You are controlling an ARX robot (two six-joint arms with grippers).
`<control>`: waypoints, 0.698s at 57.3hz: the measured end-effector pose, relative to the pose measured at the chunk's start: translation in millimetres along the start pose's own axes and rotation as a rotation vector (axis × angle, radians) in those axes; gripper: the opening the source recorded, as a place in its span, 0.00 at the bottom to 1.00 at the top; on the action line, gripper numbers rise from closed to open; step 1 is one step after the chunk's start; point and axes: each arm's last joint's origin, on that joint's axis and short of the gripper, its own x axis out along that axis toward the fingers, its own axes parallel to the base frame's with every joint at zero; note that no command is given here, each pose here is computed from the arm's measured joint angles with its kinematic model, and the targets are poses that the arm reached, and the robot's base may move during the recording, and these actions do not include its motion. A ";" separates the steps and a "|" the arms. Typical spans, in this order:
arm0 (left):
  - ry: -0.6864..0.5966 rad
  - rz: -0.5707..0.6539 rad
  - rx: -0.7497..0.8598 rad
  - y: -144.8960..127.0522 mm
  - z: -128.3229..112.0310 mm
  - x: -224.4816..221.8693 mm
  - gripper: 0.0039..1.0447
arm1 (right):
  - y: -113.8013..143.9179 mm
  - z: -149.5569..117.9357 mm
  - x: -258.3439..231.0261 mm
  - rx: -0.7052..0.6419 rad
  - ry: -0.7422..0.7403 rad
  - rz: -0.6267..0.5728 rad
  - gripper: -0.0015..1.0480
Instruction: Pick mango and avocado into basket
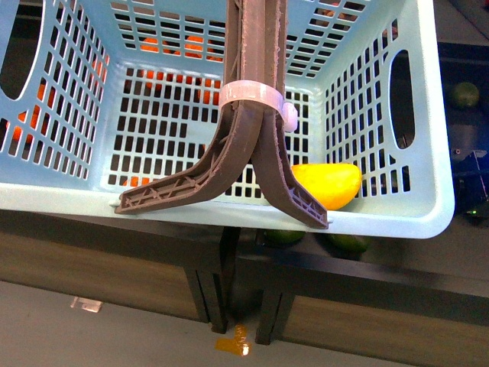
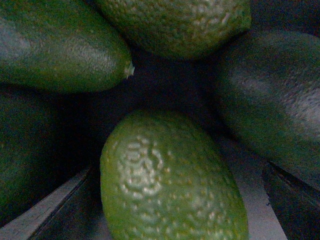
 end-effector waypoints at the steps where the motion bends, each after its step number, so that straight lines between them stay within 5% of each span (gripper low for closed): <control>1: 0.000 0.000 0.000 0.0 0.0 0.0 0.06 | 0.2 0.4 0.8 0.001 -0.001 0.000 0.93; 14: 0.000 0.000 0.000 0.0 0.0 0.0 0.06 | 0.8 7.6 10.3 0.007 -0.021 -0.002 0.92; 29: 0.000 0.001 0.000 0.0 0.0 0.0 0.06 | 0.7 10.3 11.1 0.013 -0.024 -0.002 0.57; 40: 0.000 0.000 0.000 0.0 0.0 0.0 0.06 | -2.6 7.4 4.1 0.030 -0.026 -0.003 0.52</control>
